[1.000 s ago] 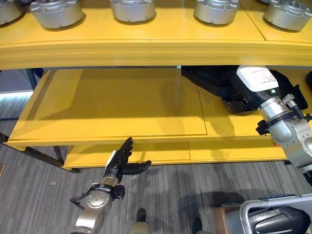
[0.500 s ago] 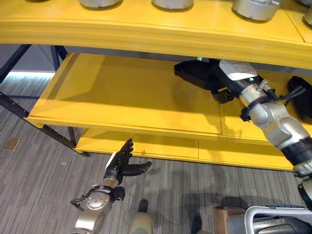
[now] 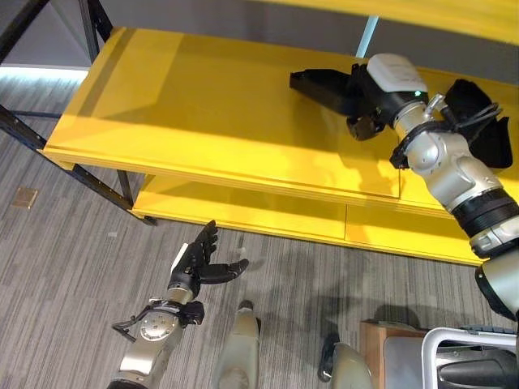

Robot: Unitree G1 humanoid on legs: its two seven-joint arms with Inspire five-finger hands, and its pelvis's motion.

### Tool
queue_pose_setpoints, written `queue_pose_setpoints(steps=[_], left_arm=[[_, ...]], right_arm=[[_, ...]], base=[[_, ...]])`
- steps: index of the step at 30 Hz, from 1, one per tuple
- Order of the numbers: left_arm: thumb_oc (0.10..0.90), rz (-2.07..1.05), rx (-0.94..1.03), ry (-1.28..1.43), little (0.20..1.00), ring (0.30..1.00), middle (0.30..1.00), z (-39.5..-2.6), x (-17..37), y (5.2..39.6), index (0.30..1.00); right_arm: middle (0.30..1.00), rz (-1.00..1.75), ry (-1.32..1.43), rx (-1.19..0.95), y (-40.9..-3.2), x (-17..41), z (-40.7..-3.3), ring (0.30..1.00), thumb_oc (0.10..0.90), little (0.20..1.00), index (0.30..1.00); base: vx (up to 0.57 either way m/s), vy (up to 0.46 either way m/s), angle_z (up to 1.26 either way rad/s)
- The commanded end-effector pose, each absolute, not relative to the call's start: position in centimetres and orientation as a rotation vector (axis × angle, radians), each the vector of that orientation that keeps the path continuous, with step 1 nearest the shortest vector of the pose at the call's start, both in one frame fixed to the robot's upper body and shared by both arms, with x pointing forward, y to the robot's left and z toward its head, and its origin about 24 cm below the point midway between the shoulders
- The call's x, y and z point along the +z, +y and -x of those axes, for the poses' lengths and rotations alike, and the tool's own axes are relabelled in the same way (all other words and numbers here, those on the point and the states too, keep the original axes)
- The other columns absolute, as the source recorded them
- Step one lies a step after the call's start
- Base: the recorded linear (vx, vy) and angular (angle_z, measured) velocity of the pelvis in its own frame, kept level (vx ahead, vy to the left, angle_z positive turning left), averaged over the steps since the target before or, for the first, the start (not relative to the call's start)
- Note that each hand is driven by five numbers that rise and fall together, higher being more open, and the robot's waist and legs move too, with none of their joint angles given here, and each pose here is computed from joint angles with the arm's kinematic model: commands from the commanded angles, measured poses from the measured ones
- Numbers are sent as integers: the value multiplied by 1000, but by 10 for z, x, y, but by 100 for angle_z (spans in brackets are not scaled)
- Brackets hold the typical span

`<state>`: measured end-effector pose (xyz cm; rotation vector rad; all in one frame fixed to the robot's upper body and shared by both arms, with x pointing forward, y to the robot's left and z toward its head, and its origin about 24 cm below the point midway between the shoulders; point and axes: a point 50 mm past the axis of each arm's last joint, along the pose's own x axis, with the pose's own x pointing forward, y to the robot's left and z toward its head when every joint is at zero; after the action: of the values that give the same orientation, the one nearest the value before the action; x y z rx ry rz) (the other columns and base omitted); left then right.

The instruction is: Move parts from the plastic box to the shelf.

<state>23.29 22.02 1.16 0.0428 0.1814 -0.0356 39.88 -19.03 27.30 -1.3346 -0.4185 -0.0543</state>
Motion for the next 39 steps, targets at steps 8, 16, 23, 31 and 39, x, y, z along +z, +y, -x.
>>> queue_pose_setpoints(steps=[8, 16, 23, 31, 39], left_arm=[[900, -18, -106, -65, 1000, 1000, 1000, -248, 60, 210, 1000], [900, -20, -120, -81, 1000, 1000, 1000, -252, 63, 205, 1000], [900, -18, -126, -91, 1000, 1000, 1000, -256, 66, 202, 1000], [900, -15, -121, -90, 1000, 1000, 1000, -257, 66, 201, 1000], [900, -22, -108, -85, 1000, 1000, 1000, -260, 66, 201, 1000]], right_arm=[[300, 1201, -547, -333, -208, 358, -394, 300, 400, 300, 300], [300, 1100, -456, -365, -219, 344, -402, 300, 400, 300, 300], [300, 1006, -392, -345, -215, 326, -411, 300, 400, 300, 300], [300, 924, -402, -288, -197, 318, -415, 300, 400, 300, 300], [300, 739, -376, -292, -188, 309, -420, 300, 400, 300, 300]], base=[[-24, 16, 1], [-7, 10, 3], [0, 0, 0], [0, 0, 0], [0, 0, 0]])
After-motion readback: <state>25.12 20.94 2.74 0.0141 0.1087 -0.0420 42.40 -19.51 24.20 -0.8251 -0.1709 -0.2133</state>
